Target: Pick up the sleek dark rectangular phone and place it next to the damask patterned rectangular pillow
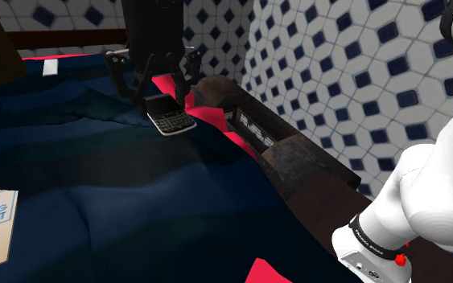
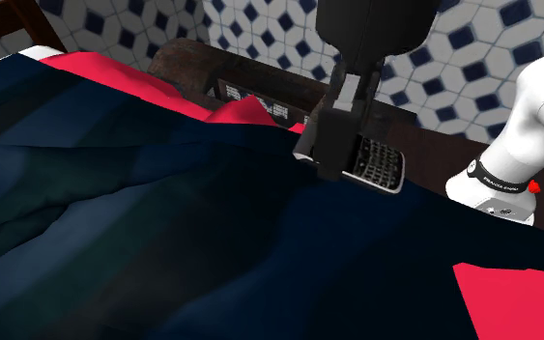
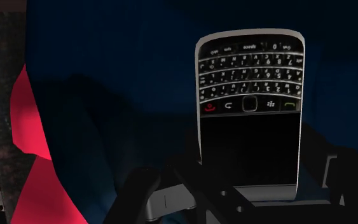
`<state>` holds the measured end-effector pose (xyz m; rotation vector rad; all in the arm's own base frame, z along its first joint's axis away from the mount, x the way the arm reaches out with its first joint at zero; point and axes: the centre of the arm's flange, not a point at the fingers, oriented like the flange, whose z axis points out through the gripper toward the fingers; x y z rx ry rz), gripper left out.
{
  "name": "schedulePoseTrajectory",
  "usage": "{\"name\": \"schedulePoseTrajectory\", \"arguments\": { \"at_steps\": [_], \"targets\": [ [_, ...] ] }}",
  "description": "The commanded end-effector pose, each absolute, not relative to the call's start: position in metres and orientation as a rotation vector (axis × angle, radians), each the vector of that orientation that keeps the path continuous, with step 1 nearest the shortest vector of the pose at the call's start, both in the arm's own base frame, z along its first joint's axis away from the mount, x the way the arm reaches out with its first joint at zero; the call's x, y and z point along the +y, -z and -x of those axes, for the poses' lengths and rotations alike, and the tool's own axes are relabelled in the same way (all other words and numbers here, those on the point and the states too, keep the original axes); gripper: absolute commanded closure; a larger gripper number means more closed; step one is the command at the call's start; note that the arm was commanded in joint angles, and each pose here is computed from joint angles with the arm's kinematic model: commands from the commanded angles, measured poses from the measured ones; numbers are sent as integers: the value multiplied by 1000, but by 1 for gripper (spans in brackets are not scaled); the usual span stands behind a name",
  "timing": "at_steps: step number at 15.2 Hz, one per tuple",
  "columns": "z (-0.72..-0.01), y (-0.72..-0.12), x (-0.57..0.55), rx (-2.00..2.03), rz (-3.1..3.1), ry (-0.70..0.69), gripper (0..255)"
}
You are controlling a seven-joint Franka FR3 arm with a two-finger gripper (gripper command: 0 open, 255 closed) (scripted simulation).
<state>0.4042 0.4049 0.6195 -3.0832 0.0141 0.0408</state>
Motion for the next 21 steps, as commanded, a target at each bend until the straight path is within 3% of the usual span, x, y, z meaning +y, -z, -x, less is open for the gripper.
{"name": "schedulePoseTrajectory", "arguments": {
  "at_steps": [1,10,21],
  "targets": [
    [-374,-618,406,17,3084,-41,255],
    [-250,-618,418,17,3084,-41,255],
    [-250,-560,418,17,3084,-41,255]
  ]
}}
